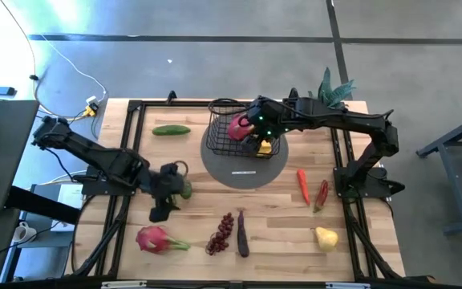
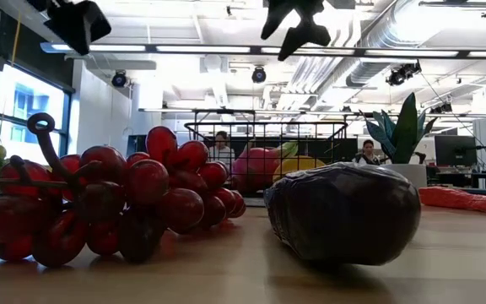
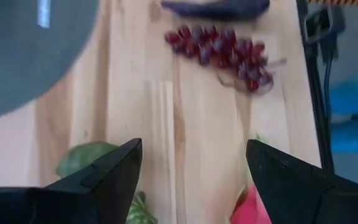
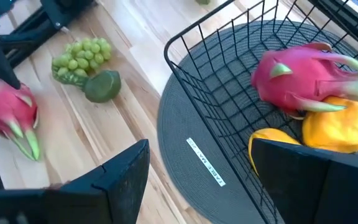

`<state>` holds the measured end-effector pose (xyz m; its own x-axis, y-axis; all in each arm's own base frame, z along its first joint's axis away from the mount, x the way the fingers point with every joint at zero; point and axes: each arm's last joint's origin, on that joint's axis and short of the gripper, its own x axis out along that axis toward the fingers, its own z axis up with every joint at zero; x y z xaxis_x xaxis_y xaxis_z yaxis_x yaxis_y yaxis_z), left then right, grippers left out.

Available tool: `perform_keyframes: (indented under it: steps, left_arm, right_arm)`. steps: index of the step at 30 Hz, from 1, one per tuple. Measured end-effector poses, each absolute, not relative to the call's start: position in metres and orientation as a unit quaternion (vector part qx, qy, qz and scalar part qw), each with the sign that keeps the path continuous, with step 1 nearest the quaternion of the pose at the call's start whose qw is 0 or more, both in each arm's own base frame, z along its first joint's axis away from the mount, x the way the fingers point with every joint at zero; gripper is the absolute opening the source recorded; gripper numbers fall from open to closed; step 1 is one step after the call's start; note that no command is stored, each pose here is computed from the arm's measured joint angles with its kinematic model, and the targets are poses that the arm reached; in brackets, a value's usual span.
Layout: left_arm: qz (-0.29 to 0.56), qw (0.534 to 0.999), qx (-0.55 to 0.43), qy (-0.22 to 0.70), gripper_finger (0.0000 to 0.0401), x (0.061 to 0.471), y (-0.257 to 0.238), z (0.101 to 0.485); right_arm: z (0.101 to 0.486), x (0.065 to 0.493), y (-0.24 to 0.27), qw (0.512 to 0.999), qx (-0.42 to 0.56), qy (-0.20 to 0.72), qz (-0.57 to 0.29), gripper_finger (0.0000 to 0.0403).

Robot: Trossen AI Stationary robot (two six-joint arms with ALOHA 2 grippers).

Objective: Build produce basket
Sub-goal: Put the dragon fruit into the wire basket

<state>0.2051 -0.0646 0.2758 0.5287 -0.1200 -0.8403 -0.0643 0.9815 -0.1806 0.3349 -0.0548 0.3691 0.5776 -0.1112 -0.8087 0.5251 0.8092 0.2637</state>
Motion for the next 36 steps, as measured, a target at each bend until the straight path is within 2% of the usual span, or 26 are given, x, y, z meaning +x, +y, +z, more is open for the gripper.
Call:
perform_keyframes:
  steps: [6, 14, 36]
  left_arm:
    - [-0.037, 0.843, -0.08, 0.53, 0.028, 0.213, -0.088, 0.256]
    - [-0.061, 0.817, -0.05, 0.571, 0.028, 0.218, -0.118, 0.233]
    - [-0.09, 0.794, -0.099, 0.593, 0.028, 0.238, -0.167, 0.187]
  right_arm:
    - [0.389, 0.324, -0.054, 0.85, 0.227, 0.441, -0.181, 0.0264]
    - [0.411, 0.317, -0.053, 0.86, 0.22, 0.423, -0.18, 0.0264]
    - [0.409, 0.313, -0.052, 0.851, 0.216, 0.443, -0.183, 0.0264]
